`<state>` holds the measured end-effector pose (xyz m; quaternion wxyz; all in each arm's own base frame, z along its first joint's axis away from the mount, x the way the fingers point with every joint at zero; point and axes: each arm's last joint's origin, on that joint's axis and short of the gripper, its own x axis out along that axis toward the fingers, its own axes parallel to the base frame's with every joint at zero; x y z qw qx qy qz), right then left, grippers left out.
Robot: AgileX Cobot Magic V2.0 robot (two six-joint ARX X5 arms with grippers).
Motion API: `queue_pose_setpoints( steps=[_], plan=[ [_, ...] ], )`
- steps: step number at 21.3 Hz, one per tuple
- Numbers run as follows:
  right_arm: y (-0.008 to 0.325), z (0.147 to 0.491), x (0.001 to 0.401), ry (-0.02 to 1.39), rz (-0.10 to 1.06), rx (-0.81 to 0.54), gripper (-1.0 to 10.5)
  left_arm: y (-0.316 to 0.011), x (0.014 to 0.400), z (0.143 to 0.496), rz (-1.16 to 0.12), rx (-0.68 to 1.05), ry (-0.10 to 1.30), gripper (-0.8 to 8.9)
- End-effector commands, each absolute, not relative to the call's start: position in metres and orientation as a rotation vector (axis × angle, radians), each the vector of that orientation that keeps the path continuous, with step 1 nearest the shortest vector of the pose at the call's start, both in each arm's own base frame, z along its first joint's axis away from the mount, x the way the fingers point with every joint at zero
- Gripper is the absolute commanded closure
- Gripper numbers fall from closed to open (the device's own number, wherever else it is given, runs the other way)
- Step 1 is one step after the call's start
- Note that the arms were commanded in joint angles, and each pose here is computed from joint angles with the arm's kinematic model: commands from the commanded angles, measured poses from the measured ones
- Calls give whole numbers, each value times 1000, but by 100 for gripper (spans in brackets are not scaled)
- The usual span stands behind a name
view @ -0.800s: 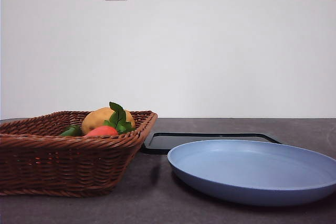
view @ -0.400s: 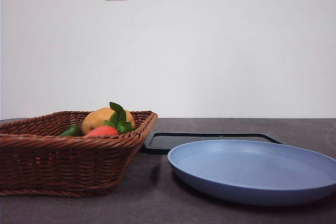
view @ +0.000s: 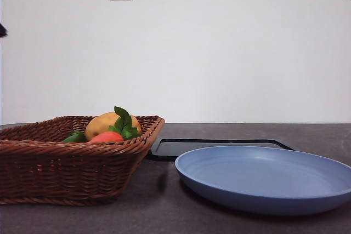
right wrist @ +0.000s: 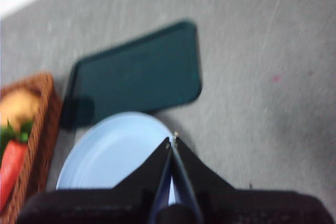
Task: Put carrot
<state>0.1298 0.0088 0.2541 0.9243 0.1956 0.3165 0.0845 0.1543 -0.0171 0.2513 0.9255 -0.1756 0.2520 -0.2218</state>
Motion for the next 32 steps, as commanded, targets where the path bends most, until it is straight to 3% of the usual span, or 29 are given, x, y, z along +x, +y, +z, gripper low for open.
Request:
queue_pose_setpoints(
  steps=[1,4,6,9,10,20,28,32],
  plan=[
    [11,254,140,727,252,359,941,-21,167,252,-512,-311,582,807],
    [13,244,153,835,302,360,931,-26,179,248,-594,-298,701,806],
    [13,238,159,876,310,374,848,-29,182,245,-634,-291,719,794],
    [13,229,168,941,300,385,736,-30,183,245,-635,-292,718,568],
    [14,224,171,968,297,388,738,-30,183,245,-638,-292,714,552],
    [30,166,217,1196,320,387,742,-31,183,245,-642,-291,711,553],
    [34,155,226,1211,388,439,942,-31,183,245,-645,-291,712,553],
    [34,155,226,1211,381,446,944,-37,182,245,-677,-278,717,553]
  ],
)
